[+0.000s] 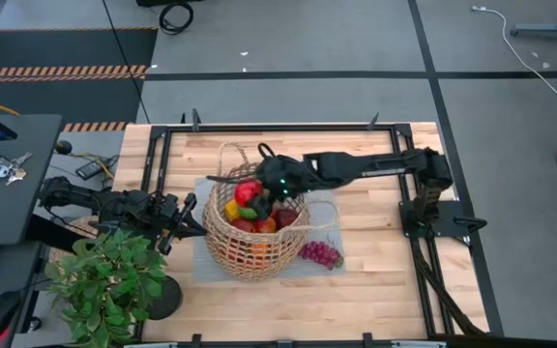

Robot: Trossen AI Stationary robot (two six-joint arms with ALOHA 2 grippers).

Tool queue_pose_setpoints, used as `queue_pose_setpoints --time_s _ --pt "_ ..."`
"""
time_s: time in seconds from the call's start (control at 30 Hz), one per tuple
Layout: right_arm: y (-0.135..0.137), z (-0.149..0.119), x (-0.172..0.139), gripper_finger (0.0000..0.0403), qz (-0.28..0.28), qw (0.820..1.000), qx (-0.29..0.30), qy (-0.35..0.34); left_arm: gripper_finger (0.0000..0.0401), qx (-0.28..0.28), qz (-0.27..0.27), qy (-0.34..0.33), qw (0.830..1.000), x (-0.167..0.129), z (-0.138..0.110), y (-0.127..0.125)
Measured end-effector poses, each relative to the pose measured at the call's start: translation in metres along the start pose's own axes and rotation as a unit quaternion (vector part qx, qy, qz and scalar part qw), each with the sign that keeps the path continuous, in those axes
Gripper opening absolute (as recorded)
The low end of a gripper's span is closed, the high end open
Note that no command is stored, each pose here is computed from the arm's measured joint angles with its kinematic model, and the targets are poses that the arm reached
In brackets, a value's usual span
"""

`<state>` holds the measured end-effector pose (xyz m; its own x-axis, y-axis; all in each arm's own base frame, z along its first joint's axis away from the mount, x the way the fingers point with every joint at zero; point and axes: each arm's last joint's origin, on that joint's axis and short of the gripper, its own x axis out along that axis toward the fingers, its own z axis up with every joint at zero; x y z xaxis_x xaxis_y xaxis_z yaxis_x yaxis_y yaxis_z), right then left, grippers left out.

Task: Build produce basket
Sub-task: Put the red apple into the basket

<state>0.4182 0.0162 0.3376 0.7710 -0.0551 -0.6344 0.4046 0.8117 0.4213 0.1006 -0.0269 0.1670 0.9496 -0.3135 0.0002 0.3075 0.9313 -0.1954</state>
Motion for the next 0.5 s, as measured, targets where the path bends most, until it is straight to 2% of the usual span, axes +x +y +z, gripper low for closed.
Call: queue_pose_setpoints --time_s 0.13,0.3,0.5 --pt "-0.018 0.001 0.026 0.0364 -0.016 0.999 -0.011 0.026 0.003 0.0 0.0 0.0 1.0 0.0 0.0 0.0" --pt "-0.034 -0.004 0.058 0.0364 -0.043 0.996 -0.06 0.044 0.0029 0.0 0.0 0.0 1.0 0.0 0.0 0.0" --pt "-0.044 -0.021 0.092 0.0364 -0.04 0.992 -0.079 0.092 0.0036 0.0 0.0 0.0 1.0 0.0 0.0 0.0"
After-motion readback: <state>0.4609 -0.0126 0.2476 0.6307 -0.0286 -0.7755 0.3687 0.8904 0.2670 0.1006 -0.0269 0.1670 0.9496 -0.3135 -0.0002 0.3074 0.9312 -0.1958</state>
